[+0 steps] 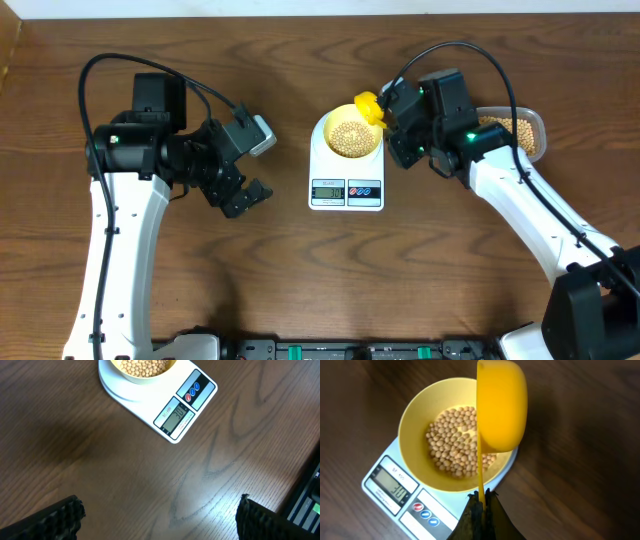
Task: Scoop item into bowl and weigh 50g on scale
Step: 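Tilt the scoop to pour chickpeas into the yellow bowl, then move the empty scoop right back over the chickpea tub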
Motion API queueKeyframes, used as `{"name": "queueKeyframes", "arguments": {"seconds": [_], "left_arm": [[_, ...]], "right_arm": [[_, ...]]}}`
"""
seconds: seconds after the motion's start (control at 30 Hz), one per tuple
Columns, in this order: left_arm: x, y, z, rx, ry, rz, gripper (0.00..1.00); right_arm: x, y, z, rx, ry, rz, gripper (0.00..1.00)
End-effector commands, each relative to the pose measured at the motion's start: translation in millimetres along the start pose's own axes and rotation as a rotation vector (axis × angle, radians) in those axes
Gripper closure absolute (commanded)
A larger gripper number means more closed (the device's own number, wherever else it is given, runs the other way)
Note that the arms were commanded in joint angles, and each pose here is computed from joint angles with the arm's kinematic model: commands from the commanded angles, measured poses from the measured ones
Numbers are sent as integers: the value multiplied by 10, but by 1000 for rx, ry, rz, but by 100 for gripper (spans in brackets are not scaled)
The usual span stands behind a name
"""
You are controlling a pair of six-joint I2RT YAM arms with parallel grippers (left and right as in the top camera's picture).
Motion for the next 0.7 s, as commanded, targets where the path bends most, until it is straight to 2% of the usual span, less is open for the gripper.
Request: {"name": "queueKeyframes", "arguments": {"seconds": [0.0, 0.1, 0.23, 0.43, 0.6, 0.67], "left_arm": [[-16, -20, -15, 7, 16, -11, 1], [-16, -20, -15, 7, 16, -11, 1], [-16, -20, -15, 7, 16, -11, 1], [-16, -20, -15, 7, 16, -11, 1], [-17, -20, -15, 7, 16, -11, 1], [-17, -20, -15, 7, 16, -11, 1]], "right_arm": [[18, 91, 100, -29, 21, -12, 99], [-34, 99, 110, -36, 12, -35, 99], [64, 97, 130, -53, 13, 41, 99], [-154, 118, 88, -28, 13, -91, 99], [22, 110, 123, -58, 18, 46, 99], [18, 105, 107, -45, 18, 31, 99]]}}
Point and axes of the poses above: each gripper's point midway between its finger pads, its own y axis back along the fingers, its own x axis along the line the jaws close on, z = x × y, the point moved 6 cm from there along y, back along the fingers, and after that the axes turned 2 degrees about y, right-handed, at the moved point
